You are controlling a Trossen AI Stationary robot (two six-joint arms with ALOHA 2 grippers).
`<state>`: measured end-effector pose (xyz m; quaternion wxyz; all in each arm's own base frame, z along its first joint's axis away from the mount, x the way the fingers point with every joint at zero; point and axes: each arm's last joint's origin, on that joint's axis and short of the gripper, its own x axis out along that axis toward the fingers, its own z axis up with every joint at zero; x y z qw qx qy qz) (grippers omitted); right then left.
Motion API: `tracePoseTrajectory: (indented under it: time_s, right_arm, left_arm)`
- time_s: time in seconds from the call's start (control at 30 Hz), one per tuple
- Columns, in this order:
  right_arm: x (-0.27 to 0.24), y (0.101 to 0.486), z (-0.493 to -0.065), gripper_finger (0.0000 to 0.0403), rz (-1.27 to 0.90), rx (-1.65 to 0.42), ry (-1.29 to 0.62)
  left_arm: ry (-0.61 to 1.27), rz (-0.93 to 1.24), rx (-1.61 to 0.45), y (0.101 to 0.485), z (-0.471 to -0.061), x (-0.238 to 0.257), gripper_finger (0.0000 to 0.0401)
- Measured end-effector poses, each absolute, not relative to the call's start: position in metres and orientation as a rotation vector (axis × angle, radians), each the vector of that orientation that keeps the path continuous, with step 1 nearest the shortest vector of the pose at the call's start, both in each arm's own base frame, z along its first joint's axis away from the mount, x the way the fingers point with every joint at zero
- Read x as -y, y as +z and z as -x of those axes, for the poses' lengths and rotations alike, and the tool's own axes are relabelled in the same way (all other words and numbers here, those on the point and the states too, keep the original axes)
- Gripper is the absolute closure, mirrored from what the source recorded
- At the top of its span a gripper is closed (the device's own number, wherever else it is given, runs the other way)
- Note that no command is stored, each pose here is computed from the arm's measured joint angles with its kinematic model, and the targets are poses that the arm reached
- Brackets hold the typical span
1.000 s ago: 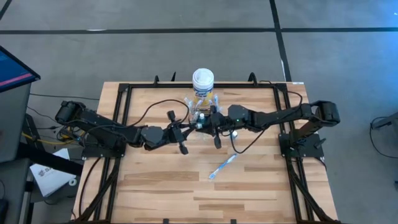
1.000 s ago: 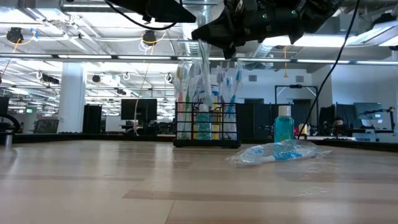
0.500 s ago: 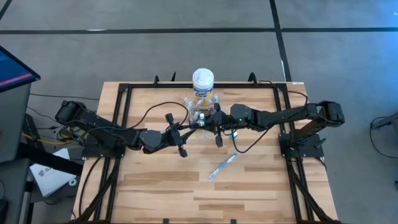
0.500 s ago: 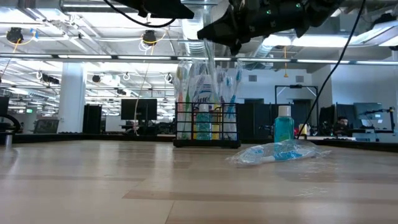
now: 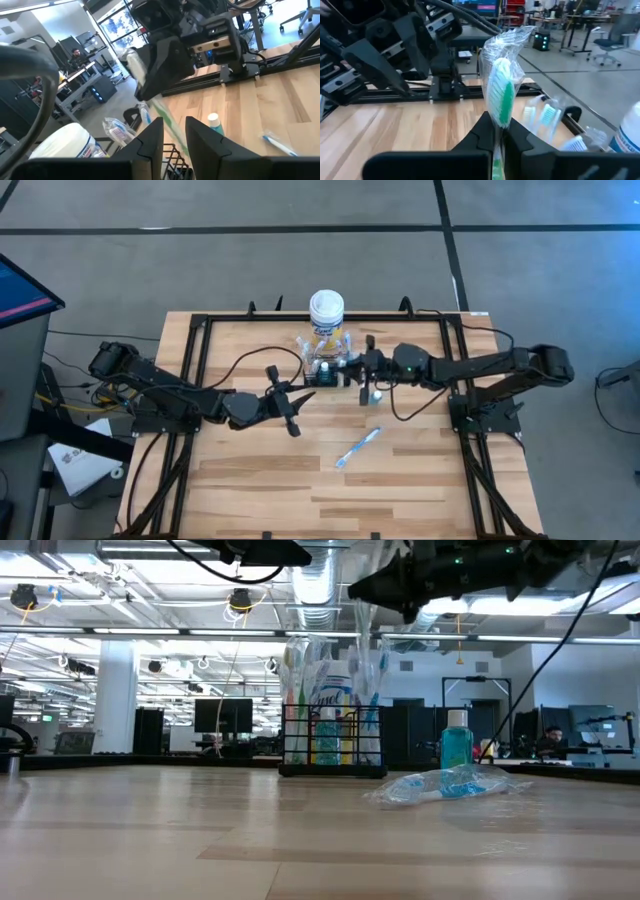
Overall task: Pick & Place toothbrushing station
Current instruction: Put the green toothbrush into the black wire organizer
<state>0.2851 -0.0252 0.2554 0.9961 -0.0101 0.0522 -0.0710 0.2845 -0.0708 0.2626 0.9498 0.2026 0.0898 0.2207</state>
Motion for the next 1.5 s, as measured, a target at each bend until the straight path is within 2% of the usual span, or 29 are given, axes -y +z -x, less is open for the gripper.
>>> tracePoseTrajectory:
  time_s: [0.27, 0.7, 1.23, 1.5]
  right_arm:
    - [0.028, 0.255, -0.279, 0.0402, 0.012, -0.097, -0.35]
    - [0.032, 0.25, -0.281, 0.0402, 0.042, -0.111, -0.467]
    - [0.043, 0.242, -0.285, 0.0402, 0.033, -0.13, -0.51]
    - [0.047, 0.221, -0.296, 0.0402, 0.018, -0.181, -0.515]
  left_arm:
    - [0.45, -0.387, -0.176, 0.263, -0.285, 0.071, 0.0324]
    - [0.45, -0.362, -0.172, 0.262, -0.285, 0.071, 0.0325]
    - [0.451, -0.362, -0.173, 0.262, -0.285, 0.071, 0.0325]
    - [0.452, -0.354, -0.171, 0.262, -0.285, 0.071, 0.0325]
